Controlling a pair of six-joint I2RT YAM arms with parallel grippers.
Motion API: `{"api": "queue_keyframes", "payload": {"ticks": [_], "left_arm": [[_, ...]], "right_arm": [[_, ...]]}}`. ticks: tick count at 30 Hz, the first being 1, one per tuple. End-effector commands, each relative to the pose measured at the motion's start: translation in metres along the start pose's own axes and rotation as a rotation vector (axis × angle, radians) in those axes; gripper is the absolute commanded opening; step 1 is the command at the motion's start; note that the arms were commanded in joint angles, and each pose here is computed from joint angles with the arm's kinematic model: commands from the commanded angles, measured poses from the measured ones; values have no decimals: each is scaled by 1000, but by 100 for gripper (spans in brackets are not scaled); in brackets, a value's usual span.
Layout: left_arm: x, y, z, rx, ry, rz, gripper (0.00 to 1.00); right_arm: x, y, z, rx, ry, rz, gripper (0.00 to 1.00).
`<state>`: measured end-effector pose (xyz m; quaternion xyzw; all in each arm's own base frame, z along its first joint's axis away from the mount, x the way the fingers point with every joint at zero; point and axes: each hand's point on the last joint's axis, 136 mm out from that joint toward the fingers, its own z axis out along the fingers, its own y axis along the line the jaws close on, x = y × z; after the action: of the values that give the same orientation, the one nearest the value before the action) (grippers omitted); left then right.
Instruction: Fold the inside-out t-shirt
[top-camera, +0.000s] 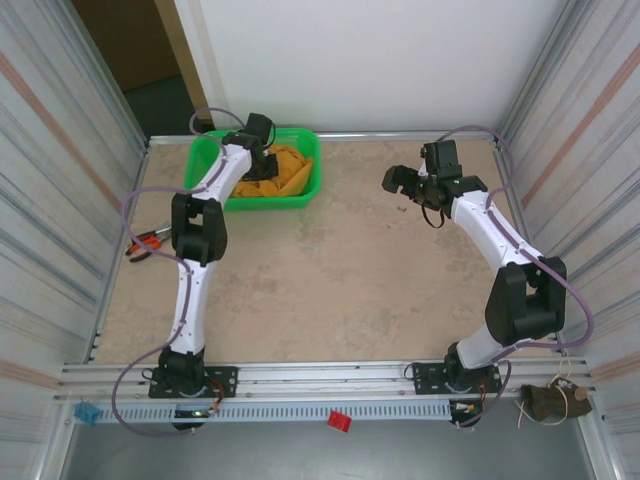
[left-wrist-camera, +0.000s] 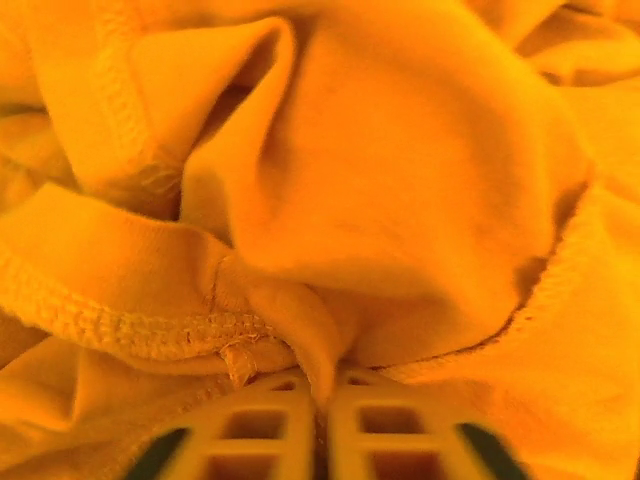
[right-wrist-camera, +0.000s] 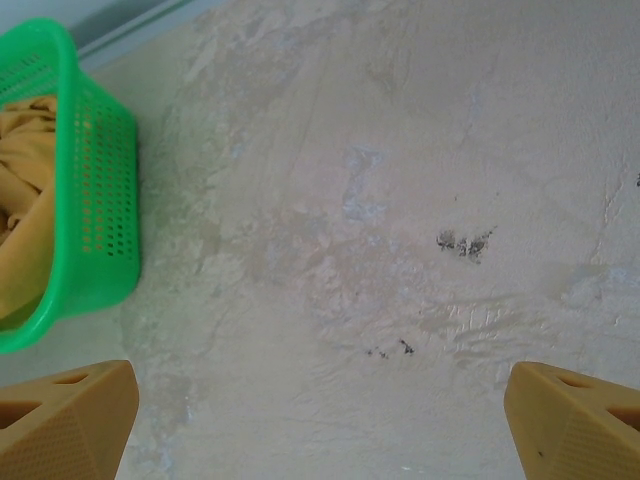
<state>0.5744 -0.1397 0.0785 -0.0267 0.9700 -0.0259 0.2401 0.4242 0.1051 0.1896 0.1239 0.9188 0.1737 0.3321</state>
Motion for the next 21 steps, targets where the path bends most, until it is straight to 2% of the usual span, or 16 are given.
{"api": "queue_keyframes", "payload": {"ticks": [1,4,11,15,21], "left_arm": [[-20,-15,-16,56,-78,9,0],[-44,-20,-45,81,-171,26,0],[-97,-26,-138,140,-438,21,0],[-107,-20,-169,121,-511,24,0],[-112,-22,-209,174,-595,11,0]], "right_arm": [[-8,12,-9,-34,-10,-27,93],[-6,16,-6,-53,1,-24,93],[-2,33,8,-121,34,-5,92],[1,50,23,-134,58,-30,91],[0,85,65,-144,95,-67,90]]}}
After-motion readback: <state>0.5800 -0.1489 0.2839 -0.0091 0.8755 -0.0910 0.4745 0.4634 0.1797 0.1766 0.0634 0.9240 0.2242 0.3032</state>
